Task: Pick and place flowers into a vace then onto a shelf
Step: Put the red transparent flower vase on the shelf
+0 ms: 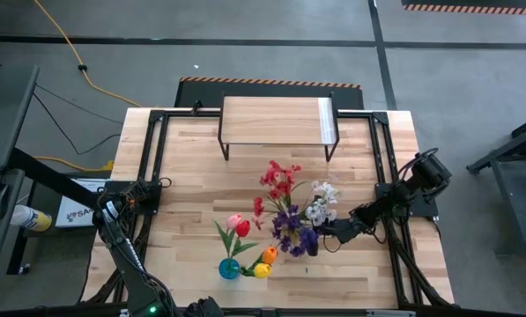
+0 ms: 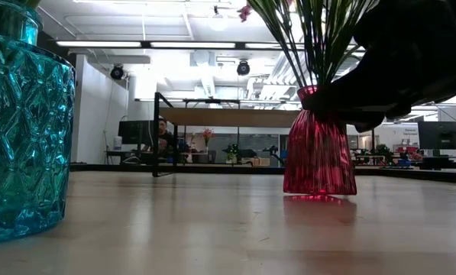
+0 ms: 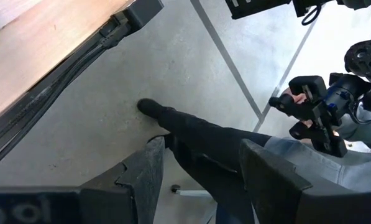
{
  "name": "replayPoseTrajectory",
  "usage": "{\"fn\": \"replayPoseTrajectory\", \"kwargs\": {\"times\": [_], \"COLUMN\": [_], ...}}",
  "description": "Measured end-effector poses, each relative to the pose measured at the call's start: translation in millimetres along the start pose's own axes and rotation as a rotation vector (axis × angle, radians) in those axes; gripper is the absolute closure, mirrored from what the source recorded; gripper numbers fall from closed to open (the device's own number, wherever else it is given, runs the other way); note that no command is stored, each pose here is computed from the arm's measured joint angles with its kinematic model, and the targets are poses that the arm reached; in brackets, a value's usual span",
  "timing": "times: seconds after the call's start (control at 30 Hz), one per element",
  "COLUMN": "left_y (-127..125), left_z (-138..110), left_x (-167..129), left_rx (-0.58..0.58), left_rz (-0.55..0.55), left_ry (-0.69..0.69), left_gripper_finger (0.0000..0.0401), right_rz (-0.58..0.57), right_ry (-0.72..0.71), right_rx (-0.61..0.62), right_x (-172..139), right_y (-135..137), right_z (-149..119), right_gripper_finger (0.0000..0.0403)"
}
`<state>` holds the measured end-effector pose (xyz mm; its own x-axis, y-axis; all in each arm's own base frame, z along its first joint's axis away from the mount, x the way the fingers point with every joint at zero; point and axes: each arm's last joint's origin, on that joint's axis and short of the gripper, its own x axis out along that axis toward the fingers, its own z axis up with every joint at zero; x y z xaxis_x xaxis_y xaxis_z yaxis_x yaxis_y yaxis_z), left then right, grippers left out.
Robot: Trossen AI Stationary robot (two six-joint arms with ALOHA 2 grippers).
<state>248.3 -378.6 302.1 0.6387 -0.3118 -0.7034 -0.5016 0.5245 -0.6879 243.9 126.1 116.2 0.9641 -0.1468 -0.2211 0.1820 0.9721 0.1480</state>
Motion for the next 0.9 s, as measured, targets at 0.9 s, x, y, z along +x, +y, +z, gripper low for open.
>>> {"fn": "replayPoseTrajectory", "kwargs": {"times": [0.9], "left_y": [0], "left_z": [3], "left_x": [0], "left_rx": [0.007], "left_rz": [-0.012], "left_ry": [-0.082], "left_gripper_finger": [0.0162], "right_rz": [-0.167], "right_ry": [-0.183], "right_rx": [-0.065], "right_x": [-46], "right_y": [-81], "right_z": [128], "right_gripper_finger": [0.0259]}}
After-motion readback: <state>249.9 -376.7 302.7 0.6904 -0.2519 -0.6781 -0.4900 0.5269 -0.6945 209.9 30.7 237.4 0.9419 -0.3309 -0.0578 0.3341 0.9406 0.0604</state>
